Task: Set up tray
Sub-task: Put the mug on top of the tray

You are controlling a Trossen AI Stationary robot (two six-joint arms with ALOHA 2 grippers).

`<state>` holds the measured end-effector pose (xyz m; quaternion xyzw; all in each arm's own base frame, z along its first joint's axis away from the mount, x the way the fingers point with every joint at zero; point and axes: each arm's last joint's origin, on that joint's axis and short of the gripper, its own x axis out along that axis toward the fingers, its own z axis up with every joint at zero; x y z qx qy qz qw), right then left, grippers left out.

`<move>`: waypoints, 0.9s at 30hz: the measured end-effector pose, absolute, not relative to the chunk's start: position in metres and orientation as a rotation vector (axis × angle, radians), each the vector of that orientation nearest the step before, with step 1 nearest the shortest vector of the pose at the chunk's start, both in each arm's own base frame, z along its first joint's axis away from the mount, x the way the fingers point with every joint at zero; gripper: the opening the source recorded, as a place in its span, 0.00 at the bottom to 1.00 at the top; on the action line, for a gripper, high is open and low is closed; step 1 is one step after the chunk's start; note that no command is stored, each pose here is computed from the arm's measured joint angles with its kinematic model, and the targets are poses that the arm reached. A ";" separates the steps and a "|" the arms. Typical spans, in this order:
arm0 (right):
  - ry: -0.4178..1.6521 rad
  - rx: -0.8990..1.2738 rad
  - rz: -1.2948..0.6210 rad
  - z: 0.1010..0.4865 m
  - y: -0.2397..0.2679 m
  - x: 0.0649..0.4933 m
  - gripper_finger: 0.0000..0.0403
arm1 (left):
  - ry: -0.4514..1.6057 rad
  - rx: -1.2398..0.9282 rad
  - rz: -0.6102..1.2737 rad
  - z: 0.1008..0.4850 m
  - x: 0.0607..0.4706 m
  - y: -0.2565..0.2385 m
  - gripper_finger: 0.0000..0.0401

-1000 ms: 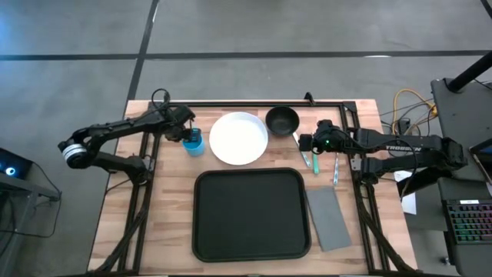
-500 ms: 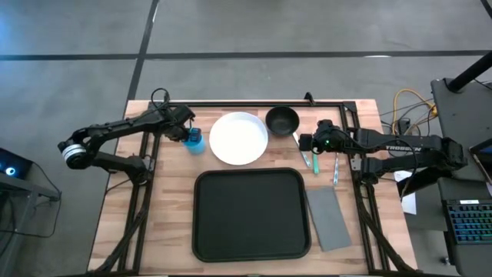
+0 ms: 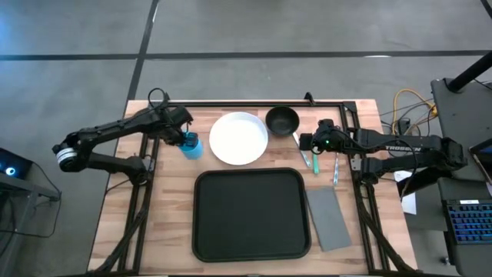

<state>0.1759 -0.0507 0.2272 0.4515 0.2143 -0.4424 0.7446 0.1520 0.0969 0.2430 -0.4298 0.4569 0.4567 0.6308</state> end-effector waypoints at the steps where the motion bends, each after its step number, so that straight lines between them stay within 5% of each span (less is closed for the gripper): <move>1: 0.470 0.989 -0.969 0.227 -0.051 0.176 0.57 | 1.035 -0.997 1.034 0.248 0.152 0.091 0.00; 9: 0.492 0.960 -0.971 0.223 -0.051 0.174 0.57 | 0.841 -1.128 1.006 0.276 0.160 0.039 0.00; 27: 0.526 0.854 -0.959 0.223 -0.052 0.174 0.57 | 0.886 -1.279 1.196 0.240 0.231 -0.075 0.01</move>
